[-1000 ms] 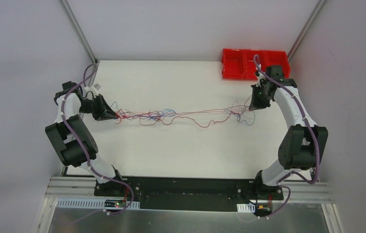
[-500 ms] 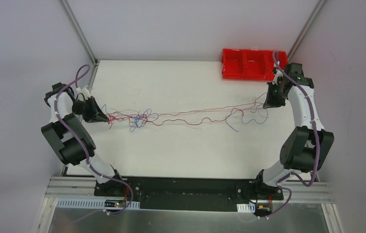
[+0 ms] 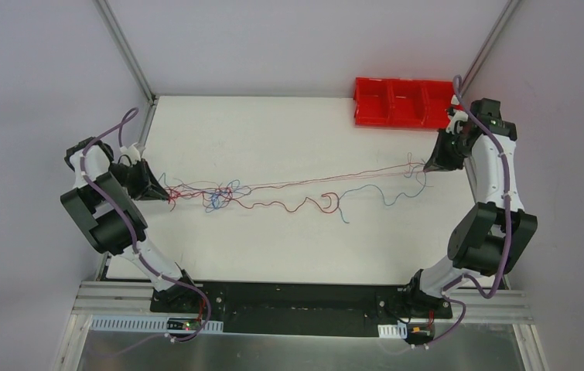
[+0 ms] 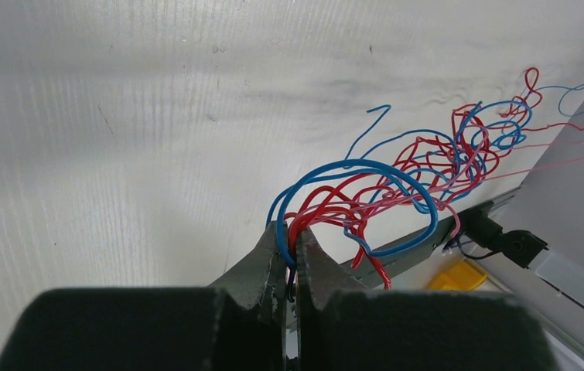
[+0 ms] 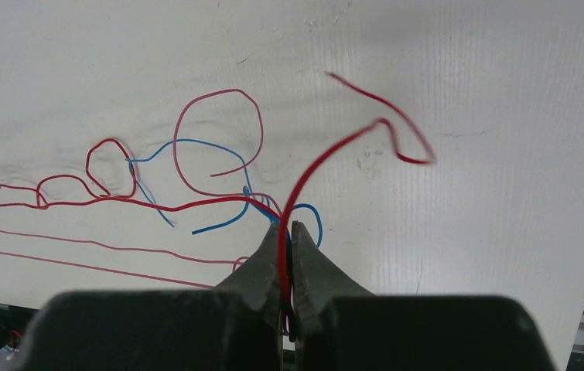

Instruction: Untangle the cables

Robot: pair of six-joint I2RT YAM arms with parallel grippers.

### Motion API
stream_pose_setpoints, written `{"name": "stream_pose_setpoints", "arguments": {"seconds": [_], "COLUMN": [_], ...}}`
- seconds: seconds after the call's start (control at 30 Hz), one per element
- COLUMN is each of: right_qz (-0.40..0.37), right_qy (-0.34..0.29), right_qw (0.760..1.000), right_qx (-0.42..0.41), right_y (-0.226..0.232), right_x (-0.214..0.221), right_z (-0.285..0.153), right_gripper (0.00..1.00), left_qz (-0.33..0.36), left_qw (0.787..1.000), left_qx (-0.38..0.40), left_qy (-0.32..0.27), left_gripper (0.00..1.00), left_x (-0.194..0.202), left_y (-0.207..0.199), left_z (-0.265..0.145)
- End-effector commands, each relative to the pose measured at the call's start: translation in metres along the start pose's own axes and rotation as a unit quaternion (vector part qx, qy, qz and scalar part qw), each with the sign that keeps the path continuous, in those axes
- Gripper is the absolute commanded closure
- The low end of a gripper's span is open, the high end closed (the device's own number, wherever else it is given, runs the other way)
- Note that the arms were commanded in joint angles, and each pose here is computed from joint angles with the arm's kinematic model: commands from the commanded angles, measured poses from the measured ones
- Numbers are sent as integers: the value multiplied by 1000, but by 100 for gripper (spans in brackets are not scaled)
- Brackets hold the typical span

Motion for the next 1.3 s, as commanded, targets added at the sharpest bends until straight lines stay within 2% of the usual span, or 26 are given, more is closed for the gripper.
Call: {"name": "stream_pose_setpoints", "arguments": {"seconds": [0.0, 0.1, 0.27, 0.4, 0.53, 0.63, 0.7, 0.77, 0.8, 0.83, 0.97, 1.03, 1.27], "right_qz": [-12, -6, -12, -15, -32, -40, -44, -34, -27, -25, -33, -41, -40], "right_qy": [-76, -85, -103, -117, -67, -41, -40, -32, -22, -8, 29, 35, 118], "right_qw": [995, 996, 993, 989, 990, 993, 995, 997, 998, 999, 998, 997, 984], "right_qx": [62, 8, -55, -92, -116, -108, -79, -60, -51, -44, -39, -48, -125], "right_y": [-30, -6, 36, 58, 87, 112, 117, 116, 114, 112, 104, 103, 119], "right_x": [-36, -42, -52, -59, -43, -39, -43, -51, -54, -54, -36, -22, 40], "right_z": [-37, -50, -76, -92, -67, -27, 0, 22, 29, 34, 37, 36, 57], "right_gripper": [100, 100, 100, 100, 100, 100, 81, 44, 31, 25, 20, 20, 32], "left_qz": [64, 80, 111, 139, 160, 134, 90, 56, 41, 28, -12, -24, -23], "left_qw": [996, 996, 989, 983, 981, 985, 990, 995, 997, 998, 999, 999, 999], "left_qx": [-47, 5, 72, 92, 97, 99, 98, 80, 66, 55, 35, 35, 42], "left_qy": [-43, -39, -64, -81, -45, -39, -39, -33, -28, -22, -9, -7, 2], "left_gripper": [100, 100, 100, 100, 100, 100, 100, 100, 100, 100, 100, 95, 92], "left_x": [-26, -22, -29, -32, -17, -21, -26, -30, -31, -30, -26, -25, -22], "left_y": [27, -4, -63, -94, -111, -116, -113, -102, -95, -88, -67, -60, -56], "left_z": [-17, -21, -42, -56, -35, -11, 1, 12, 17, 22, 30, 33, 40]}}
Point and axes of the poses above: each gripper's point midway between its finger pads, its own z axis out along the fingers, its own y axis along the line the jaws close on, x = y × z, the point moved 1 cm from there along -z, back along the fingers, and after that the axes turned 1 degree about z, right-handed, at the moved point
